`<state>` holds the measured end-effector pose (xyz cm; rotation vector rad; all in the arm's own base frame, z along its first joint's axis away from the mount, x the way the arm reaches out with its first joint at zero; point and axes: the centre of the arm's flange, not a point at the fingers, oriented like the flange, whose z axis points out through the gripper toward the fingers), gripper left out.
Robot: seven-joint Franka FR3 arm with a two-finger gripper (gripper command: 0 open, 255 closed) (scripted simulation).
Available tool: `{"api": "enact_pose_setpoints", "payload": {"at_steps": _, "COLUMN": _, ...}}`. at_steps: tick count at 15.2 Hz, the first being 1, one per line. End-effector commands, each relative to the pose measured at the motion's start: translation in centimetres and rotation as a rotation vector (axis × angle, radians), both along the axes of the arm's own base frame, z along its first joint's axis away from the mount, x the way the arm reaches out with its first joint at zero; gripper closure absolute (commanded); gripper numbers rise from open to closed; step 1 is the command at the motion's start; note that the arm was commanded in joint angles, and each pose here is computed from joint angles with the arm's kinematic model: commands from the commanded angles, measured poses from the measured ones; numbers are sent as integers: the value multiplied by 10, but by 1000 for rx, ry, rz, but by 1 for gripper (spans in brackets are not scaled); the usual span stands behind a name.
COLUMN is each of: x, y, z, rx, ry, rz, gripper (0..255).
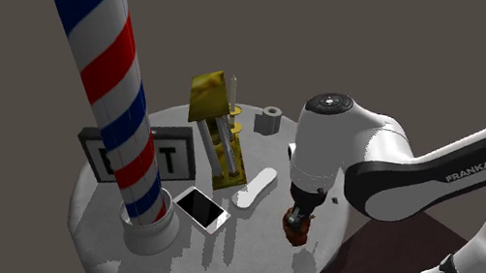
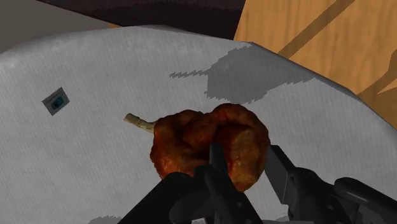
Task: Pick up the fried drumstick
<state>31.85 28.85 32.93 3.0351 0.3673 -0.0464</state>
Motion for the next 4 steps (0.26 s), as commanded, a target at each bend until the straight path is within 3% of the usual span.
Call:
{"api": "enact_pose_setpoints", "payload": {"at_steps": 1, "x": 1, "y": -1, "z": 12, "rx": 0, "ry": 0, "rz": 0, "gripper": 255}}
{"api": "enact_pose_setpoints", "payload": {"at_steps": 4, "x": 1, "y": -1, "z": 18, "rx": 0, "ry": 0, "rz": 0, "gripper": 255}}
